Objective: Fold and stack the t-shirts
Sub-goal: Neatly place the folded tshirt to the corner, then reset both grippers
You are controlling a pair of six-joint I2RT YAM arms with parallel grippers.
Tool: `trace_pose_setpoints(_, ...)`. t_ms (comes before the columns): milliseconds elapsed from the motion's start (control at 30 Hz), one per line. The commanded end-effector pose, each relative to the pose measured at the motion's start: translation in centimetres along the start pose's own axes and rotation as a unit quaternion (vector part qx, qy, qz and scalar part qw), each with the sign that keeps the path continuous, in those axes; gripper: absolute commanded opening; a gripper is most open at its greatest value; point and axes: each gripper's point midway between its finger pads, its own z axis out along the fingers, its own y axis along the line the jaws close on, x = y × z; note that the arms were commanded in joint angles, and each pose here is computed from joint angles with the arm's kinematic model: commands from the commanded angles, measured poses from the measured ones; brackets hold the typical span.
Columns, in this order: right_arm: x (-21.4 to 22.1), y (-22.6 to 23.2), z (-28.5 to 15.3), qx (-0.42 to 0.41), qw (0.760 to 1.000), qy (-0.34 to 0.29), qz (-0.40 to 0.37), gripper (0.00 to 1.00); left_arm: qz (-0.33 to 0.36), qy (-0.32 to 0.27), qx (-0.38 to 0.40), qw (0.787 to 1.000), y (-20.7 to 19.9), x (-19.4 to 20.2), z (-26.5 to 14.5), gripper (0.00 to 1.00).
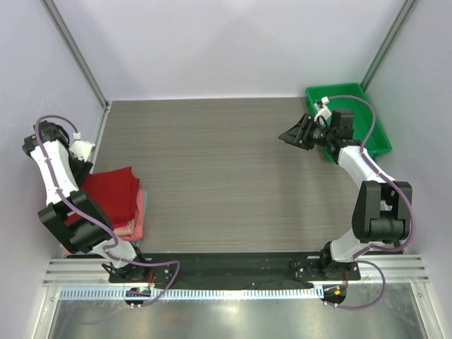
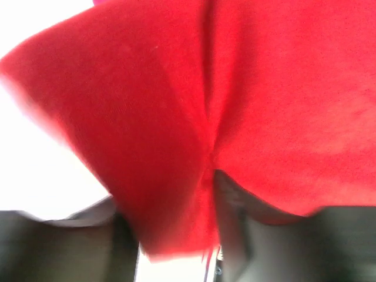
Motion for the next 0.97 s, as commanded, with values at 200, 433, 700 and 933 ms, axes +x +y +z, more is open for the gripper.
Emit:
trace_pose_setpoints(200, -1.8, 1.2, -0.7, 0.0, 0.997, -0.033, -0.067, 0.52, 0.001, -0.288, -0.138, 0.948, -0.3, -12.6, -13.8, 0.67)
trace_pose_setpoints(433, -0.7, -1.1, -1.0, 0.067, 0.986, -0.021, -0.15, 1.0, -0.041, -0.474, -0.024, 0.879, -9.5, -21.5, -19.6, 1.0)
trace_pose_setpoints(700, -2.3, -2.2, -3.2, 0.27, 0.935, -0.076, -0.218, 1.0, -0.099, -0.449, 0.155, 0.875, -18.1, -26.5, -16.4, 1.0)
trace_pose_setpoints(933, -3.4, -3.2, -4.1, 0.318, 0.913, -0.083, -0.243, 1.0, -0.094, -0.436, 0.169, 0.879, -18.9, -29.4, -14.8, 1.0)
